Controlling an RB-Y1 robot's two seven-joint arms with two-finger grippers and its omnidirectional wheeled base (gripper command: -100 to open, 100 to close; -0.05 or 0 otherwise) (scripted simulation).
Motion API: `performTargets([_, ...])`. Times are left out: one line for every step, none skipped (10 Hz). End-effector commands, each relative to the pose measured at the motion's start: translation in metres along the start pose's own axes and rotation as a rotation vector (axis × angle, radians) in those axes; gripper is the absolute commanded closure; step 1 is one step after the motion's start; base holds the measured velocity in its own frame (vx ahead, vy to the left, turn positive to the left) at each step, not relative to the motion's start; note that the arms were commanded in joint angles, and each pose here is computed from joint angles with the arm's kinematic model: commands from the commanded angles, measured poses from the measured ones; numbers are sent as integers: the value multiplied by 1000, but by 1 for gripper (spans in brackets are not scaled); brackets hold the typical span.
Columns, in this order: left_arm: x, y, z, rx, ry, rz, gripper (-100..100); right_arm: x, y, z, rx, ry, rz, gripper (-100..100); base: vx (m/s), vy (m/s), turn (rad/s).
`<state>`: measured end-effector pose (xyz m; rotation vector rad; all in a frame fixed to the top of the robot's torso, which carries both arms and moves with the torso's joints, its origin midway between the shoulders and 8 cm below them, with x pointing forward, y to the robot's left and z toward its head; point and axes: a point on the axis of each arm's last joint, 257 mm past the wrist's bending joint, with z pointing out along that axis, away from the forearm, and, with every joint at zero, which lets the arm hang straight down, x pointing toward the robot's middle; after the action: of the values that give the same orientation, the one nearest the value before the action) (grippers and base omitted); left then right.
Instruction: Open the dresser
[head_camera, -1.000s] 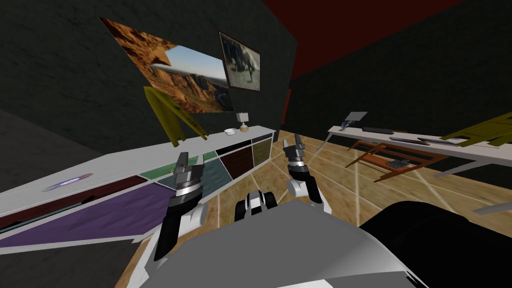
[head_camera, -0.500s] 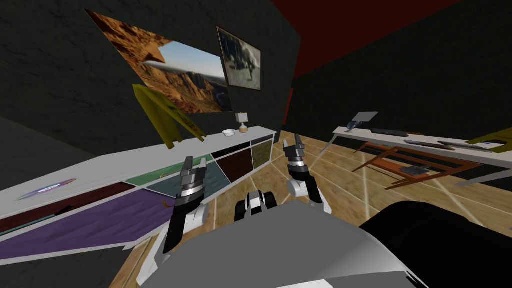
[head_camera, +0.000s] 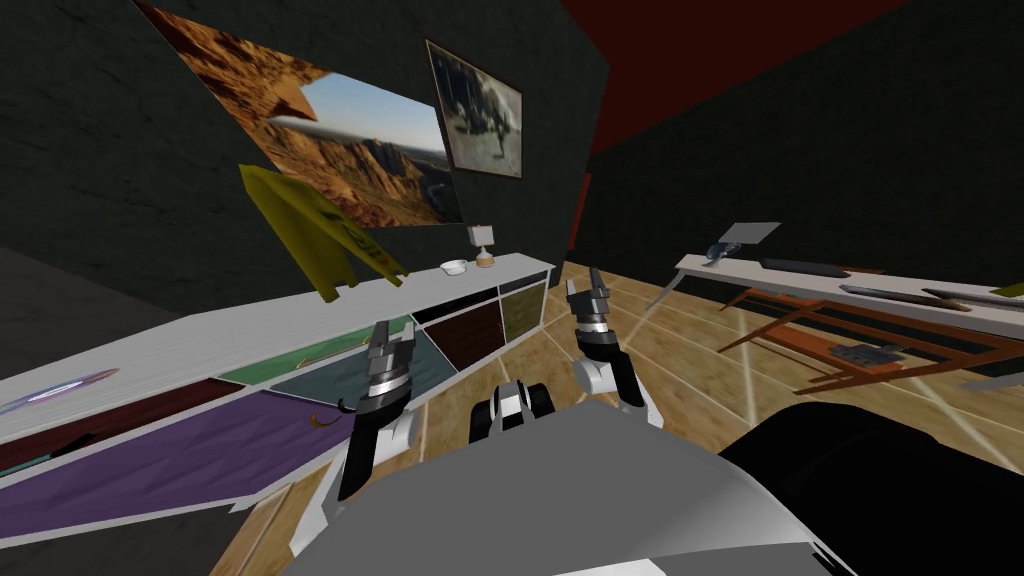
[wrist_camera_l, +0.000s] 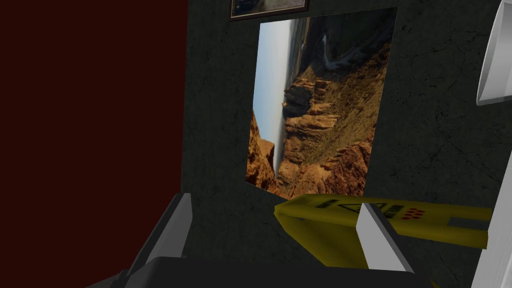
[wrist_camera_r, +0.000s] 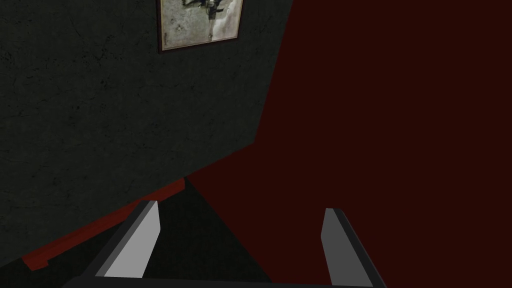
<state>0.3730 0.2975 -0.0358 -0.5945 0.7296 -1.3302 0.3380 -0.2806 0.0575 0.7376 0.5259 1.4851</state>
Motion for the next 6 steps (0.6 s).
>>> performTargets([-3,14,-9,-8,-7,-10,-100,0,0,0,0,0,0,0,93,-65,30])
performTargets([-5,20,-14,-8,-12,-17,-100,0,0,0,0,0,0,0,115,-109,51])
performTargets([-7,26,-18,-8,-18,-23,-100,0,0,0,0,0,0,0,138,-115,57])
performTargets([-7,29,-20,-16,-18,-23,-100,0,0,0,0,0,0,0,91,-80,21])
performTargets([-9,36,-26,-19,-26,-30,-100,0,0,0,0,0,0,0,81,-72,25])
performTargets([-11,39,-30,-13,-33,-37,-100,0,0,0,0,0,0,0,95,-82,55])
